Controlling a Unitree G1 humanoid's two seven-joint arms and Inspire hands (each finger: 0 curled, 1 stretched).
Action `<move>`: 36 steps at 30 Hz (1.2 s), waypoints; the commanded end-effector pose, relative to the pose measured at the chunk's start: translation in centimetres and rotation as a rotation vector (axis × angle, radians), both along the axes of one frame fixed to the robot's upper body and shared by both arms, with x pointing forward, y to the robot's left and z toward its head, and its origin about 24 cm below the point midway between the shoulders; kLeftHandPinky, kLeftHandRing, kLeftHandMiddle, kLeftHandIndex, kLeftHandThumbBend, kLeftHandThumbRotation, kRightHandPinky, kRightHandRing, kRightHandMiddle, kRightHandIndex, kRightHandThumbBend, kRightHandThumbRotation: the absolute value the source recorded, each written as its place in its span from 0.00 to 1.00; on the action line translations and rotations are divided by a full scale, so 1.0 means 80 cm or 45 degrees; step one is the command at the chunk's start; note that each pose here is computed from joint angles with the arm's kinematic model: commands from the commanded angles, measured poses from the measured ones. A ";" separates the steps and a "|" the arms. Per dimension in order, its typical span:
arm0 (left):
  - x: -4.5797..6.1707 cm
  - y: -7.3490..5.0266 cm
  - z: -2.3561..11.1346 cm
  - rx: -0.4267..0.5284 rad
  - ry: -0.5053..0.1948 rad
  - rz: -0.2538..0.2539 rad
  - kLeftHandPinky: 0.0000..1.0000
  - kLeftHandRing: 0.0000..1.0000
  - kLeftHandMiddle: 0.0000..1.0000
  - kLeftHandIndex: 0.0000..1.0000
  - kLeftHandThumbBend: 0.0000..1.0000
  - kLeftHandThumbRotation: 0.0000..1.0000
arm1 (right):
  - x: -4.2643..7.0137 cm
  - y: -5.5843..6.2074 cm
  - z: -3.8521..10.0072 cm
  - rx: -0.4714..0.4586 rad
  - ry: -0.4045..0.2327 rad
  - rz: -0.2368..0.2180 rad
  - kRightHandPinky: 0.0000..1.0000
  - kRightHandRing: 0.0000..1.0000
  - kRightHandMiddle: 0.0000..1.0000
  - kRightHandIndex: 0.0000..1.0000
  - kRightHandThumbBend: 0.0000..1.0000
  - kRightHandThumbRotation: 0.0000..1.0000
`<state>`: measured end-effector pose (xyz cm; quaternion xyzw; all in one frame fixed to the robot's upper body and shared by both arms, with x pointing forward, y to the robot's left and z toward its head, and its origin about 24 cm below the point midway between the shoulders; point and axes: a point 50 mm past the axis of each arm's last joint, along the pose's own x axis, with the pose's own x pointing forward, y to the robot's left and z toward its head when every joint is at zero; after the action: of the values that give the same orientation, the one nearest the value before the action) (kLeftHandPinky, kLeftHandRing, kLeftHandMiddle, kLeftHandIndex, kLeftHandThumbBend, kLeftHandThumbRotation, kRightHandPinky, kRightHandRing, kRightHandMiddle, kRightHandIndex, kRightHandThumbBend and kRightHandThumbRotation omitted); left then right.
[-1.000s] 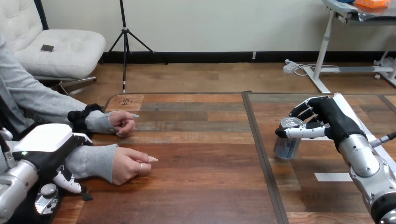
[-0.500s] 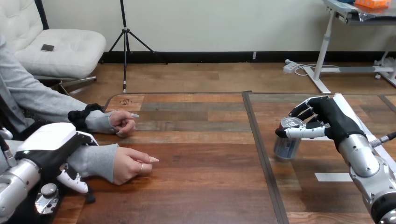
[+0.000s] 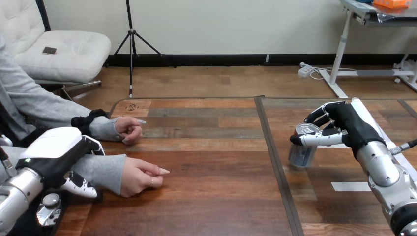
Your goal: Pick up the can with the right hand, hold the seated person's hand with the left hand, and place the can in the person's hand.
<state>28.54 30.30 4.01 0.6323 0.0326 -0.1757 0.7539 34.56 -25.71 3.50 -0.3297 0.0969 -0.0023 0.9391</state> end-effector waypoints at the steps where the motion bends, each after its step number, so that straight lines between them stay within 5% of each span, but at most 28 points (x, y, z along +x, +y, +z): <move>1: 0.020 -0.004 0.029 -0.033 -0.150 -0.024 0.34 0.38 0.45 0.49 0.72 0.00 | 0.019 -0.004 0.042 0.003 -0.165 -0.007 0.34 0.38 0.42 0.45 0.77 0.00; 36: 0.019 -0.003 0.038 -0.090 -0.249 -0.052 0.34 0.39 0.45 0.48 0.72 0.00 | 0.020 -0.003 0.043 -0.016 -0.152 -0.002 0.33 0.38 0.42 0.45 0.77 0.00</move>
<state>28.26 30.33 3.87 0.6176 0.0004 -0.1587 0.7703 34.54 -25.79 3.41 -0.3300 0.1029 -0.0043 0.9383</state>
